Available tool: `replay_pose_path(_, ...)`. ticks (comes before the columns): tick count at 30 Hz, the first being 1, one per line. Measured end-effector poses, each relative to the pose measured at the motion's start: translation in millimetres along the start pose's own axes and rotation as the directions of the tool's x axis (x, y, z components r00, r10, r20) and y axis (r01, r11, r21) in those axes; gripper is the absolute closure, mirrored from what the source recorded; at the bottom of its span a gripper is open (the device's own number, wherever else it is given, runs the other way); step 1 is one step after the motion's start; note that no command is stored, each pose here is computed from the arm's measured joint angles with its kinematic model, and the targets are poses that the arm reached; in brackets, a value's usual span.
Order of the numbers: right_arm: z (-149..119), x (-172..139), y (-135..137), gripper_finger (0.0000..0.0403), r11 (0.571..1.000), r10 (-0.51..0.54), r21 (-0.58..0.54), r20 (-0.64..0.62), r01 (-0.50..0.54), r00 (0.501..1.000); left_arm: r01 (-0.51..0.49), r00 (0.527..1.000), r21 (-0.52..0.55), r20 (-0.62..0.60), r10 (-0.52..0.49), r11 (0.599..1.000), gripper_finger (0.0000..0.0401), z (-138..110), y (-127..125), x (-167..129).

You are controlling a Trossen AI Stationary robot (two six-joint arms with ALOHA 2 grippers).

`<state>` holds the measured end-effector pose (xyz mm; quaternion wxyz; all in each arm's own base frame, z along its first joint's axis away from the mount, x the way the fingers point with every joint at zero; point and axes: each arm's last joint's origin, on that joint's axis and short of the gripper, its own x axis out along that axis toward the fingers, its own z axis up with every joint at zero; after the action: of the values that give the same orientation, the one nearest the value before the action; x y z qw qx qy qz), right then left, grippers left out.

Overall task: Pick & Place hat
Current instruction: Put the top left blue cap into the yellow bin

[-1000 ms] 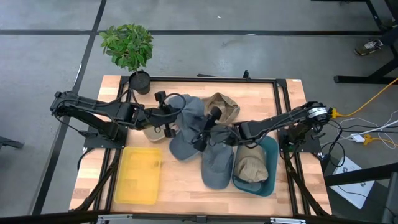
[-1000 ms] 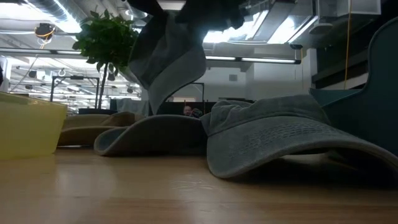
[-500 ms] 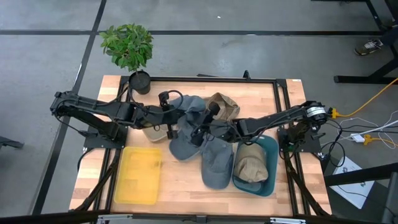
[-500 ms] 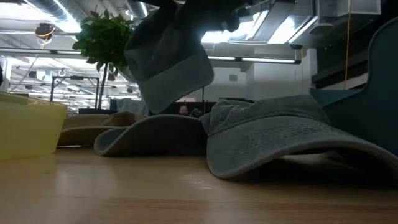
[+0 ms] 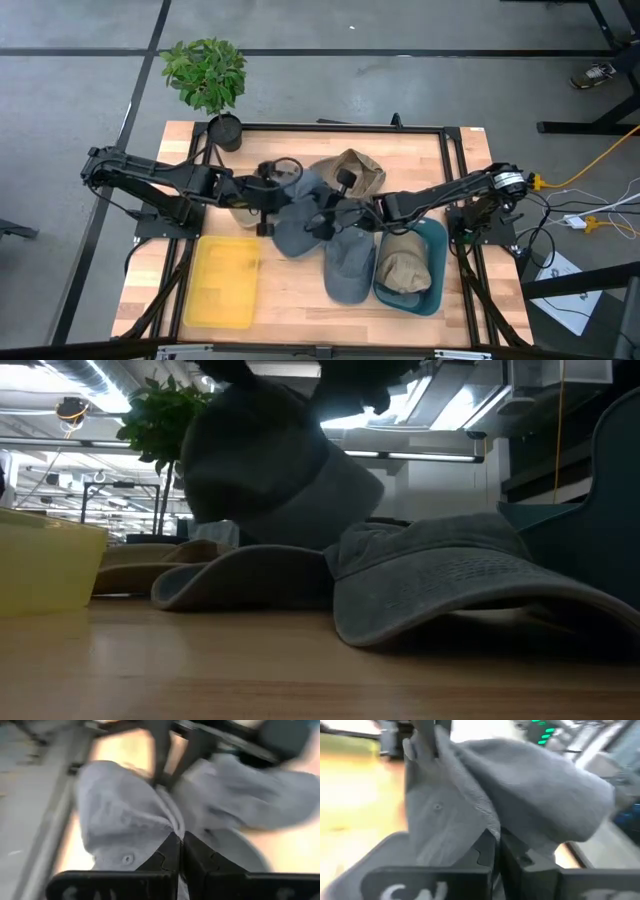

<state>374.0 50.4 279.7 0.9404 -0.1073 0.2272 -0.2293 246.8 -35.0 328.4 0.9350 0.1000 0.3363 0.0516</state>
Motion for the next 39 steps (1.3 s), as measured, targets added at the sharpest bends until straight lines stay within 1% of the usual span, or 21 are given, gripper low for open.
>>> replay_pose_path(3,2.6,-5.6,-0.9,0.0394,0.995,0.099,-0.005,0.000,-0.099,0.995,0.140,0.990,-0.004,-0.007,-0.140,0.990,0.0396,-1.4,-2.8,-2.7)
replay_pose_path(6,6.9,-11.2,-2.5,0.0396,0.983,0.182,-0.013,0.015,-0.182,0.983,0.219,0.976,0.009,0.018,-0.219,0.976,0.0395,-1.3,-2.4,-11.2)
replay_pose_path(9,12.0,-18.0,-6.3,0.0397,0.973,0.233,-0.006,0.033,-0.232,0.972,0.223,0.972,0.027,0.063,-0.225,0.974,0.0386,-0.9,1.4,-24.8)
replay_pose_path(11,9.8,-22.0,-10.2,0.0398,0.973,0.229,-0.018,-0.001,-0.229,0.973,0.228,0.969,0.033,0.094,-0.230,0.973,0.0378,-2.6,5.1,-39.1)
replay_pose_path(13,7.7,-23.3,-12.7,0.0398,0.975,0.221,-0.020,-0.024,-0.221,0.975,0.233,0.958,0.061,0.154,-0.240,0.970,0.0368,-2.5,8.5,-54.1)
replay_pose_path(17,5.1,-27.5,-19.0,0.0398,0.974,0.225,0.018,-0.071,-0.224,0.972,0.195,0.944,0.103,0.250,-0.215,0.975,0.0343,-4.8,15.6,-80.4)
replay_pose_path(20,3.6,-25.8,-20.8,0.0399,0.967,0.253,0.036,-0.088,-0.251,0.963,0.173,0.927,0.198,0.300,-0.228,0.965,0.0319,-5.8,16.3,-92.9)
replay_pose_path(22,3.6,-23.8,-22.4,0.0399,0.953,0.302,0.059,-0.089,-0.297,0.949,0.160,0.920,0.286,0.305,-0.248,0.945,0.0302,-6.7,12.3,-91.5)
replay_pose_path(26,3.7,-18.8,-28.1,0.0399,0.917,0.383,0.154,-0.086,-0.367,0.920,0.173,0.910,0.445,0.270,-0.316,0.878,0.0274,-4.1,-1.9,-81.7)
replay_pose_path(29,4.8,-16.3,-31.3,0.0399,0.890,0.426,0.214,-0.073,-0.403,0.902,0.148,0.922,0.569,0.216,-0.321,0.809,0.0268,-2.1,-15.1,-68.3)
replay_pose_path(31,5.5,-15.6,-32.2,0.0398,0.881,0.434,0.238,-0.065,-0.409,0.898,0.118,0.938,0.641,0.179,-0.297,0.758,0.0269,-1.2,-23.2,-58.0)
replay_pose_path(35,6.9,-14.9,-33.0,0.0396,0.876,0.435,0.254,-0.051,-0.409,0.899,0.055,0.974,0.749,0.105,-0.200,0.660,0.0276,-0.8,-38.3,-35.5)
replay_pose_path(37,7.0,-14.4,-33.8,0.0395,0.874,0.433,0.265,-0.049,-0.406,0.900,0.028,0.987,0.801,0.073,-0.144,0.598,0.0279,-1.5,-46.0,-25.1)
replay_pose_path(39,7.0,-14.3,-33.9,0.0395,0.872,0.433,0.274,-0.049,-0.405,0.900,0.007,0.995,0.853,0.047,-0.092,0.522,0.0281,-2.6,-53.6,-16.4)
